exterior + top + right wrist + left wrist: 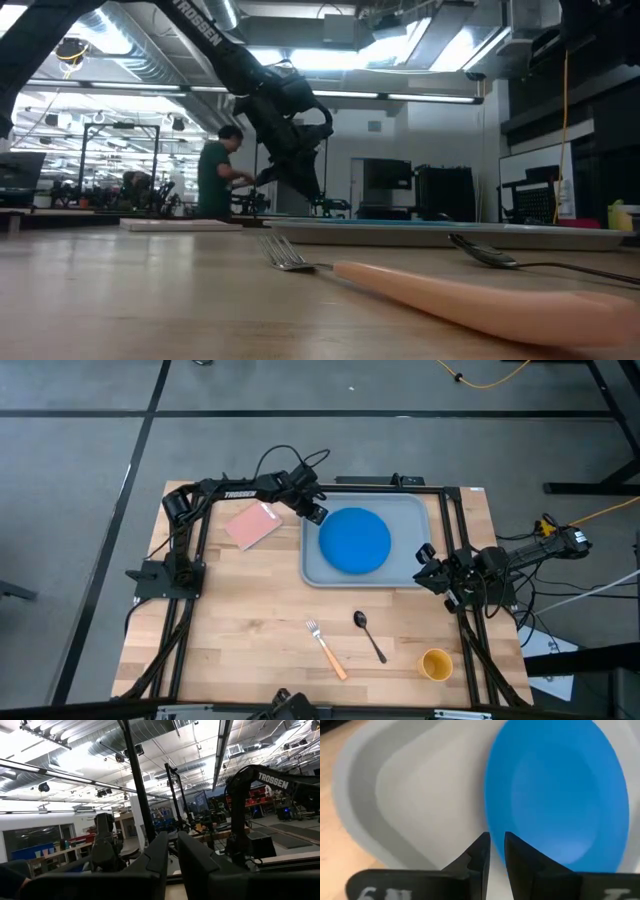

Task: Pick and place plate/cup/fork/spoon on tray
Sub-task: Put the cup on the gray tray

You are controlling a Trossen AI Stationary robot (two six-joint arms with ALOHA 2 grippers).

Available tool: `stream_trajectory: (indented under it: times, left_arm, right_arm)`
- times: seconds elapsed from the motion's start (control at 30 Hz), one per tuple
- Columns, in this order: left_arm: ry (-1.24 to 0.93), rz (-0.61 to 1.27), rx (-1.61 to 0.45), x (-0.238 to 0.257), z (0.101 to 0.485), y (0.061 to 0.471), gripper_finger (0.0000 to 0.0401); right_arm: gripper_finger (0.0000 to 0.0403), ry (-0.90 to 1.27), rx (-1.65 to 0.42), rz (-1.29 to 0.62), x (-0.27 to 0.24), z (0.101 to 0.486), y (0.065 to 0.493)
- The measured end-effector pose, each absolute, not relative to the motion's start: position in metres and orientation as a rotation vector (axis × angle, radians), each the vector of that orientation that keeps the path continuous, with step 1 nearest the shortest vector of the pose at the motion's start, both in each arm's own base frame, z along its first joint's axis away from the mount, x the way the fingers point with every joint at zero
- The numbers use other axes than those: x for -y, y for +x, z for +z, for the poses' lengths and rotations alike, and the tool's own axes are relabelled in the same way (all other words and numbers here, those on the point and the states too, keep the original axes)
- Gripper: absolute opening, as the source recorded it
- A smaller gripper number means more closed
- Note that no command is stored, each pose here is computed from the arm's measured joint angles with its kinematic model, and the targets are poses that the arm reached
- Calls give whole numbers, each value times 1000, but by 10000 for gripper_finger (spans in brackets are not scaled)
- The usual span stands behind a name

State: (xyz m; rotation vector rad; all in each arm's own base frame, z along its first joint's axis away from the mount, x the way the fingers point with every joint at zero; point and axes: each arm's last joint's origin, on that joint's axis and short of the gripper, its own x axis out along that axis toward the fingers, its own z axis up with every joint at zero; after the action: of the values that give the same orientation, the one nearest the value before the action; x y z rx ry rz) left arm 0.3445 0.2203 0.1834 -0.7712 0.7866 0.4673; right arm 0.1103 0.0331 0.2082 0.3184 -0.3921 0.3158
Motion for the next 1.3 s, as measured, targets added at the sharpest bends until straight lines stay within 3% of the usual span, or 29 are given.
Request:
stream_trajectory:
  times: [0.1, 0.27, 0.4, 0.53, 0.7, 0.87, 1.07, 1.2, 1.3]
  left_arm:
    - [-777, 416, -773, -217, 190, 345, 49]
    - [-694, 117, -729, -188, 228, 345, 49]
    - [-611, -39, -808, -153, 260, 327, 49]
    - [-622, 58, -1025, -109, 279, 302, 49]
    - [-379, 237, -1211, -48, 277, 269, 49]
    - [-380, 183, -1055, -6, 259, 239, 49]
    - [-369, 96, -835, 21, 232, 213, 49]
    - [-340, 85, -748, 26, 214, 196, 49]
    - [-320, 50, -638, 26, 203, 186, 49]
  right_arm:
    - [48, 320, 392, 316, -33, 208, 110]
    - [48, 258, 407, 302, -33, 209, 110]
    - [48, 198, 457, 261, -32, 212, 109]
    - [48, 191, 473, 211, -30, 213, 108]
    - [48, 197, 459, 207, -30, 212, 109]
    - [48, 219, 488, 212, -30, 216, 108]
    - [48, 252, 436, 245, -35, 253, 123]
    - [48, 256, 259, 294, -45, 285, 149]
    - [48, 312, -8, 305, -51, 306, 166]
